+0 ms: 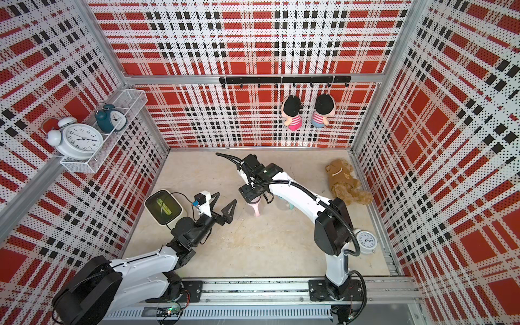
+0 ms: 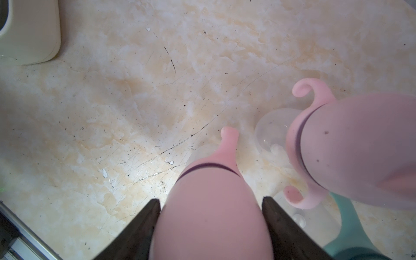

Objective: Assemble the baby bottles
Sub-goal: Close the lid on the baby bottle.

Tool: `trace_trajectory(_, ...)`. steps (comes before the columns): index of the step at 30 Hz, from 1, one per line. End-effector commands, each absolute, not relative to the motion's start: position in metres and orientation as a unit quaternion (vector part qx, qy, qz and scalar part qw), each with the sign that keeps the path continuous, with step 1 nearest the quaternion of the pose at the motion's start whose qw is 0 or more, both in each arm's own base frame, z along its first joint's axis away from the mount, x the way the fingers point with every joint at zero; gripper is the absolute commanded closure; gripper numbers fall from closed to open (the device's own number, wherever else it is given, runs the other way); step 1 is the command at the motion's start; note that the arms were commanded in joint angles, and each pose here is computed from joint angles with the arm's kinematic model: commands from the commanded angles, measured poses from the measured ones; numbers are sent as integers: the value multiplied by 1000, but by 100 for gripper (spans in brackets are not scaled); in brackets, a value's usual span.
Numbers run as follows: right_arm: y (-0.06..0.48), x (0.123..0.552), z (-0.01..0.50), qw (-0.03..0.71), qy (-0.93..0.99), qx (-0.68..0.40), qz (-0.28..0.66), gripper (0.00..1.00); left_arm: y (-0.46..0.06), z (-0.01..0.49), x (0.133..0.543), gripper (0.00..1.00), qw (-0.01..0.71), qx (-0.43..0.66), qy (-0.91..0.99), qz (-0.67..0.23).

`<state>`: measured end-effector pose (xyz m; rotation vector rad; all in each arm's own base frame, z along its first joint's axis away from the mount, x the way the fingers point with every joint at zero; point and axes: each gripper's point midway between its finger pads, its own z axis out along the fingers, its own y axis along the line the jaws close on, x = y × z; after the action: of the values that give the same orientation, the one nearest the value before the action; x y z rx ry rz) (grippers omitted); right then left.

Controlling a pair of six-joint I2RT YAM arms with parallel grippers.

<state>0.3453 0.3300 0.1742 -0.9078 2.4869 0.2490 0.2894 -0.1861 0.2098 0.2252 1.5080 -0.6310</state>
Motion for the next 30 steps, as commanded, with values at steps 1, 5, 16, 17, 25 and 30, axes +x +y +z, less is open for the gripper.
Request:
trace_trajectory(1, 329, 345, 168, 227, 909, -340, 85, 27, -185, 221, 293, 2, 688, 94, 662, -282)
trace_trajectory(5, 327, 344, 166, 224, 910, -339, 83, 27, -185, 221, 293, 2, 688, 94, 662, -281)
trace_trajectory(16, 324, 343, 153, 213, 913, -340, 68, 27, -185, 221, 293, 2, 688, 94, 662, -281)
trace_trajectory(17, 323, 343, 151, 212, 914, -340, 66, 27, -185, 221, 293, 2, 688, 94, 662, -281)
trace_trajectory(25, 316, 342, 141, 195, 919, -341, 41, 26, -184, 222, 293, 2, 689, 93, 661, -281)
trace_trajectory(30, 312, 344, 134, 183, 922, -340, 15, 26, -184, 222, 293, 2, 690, 93, 661, -281)
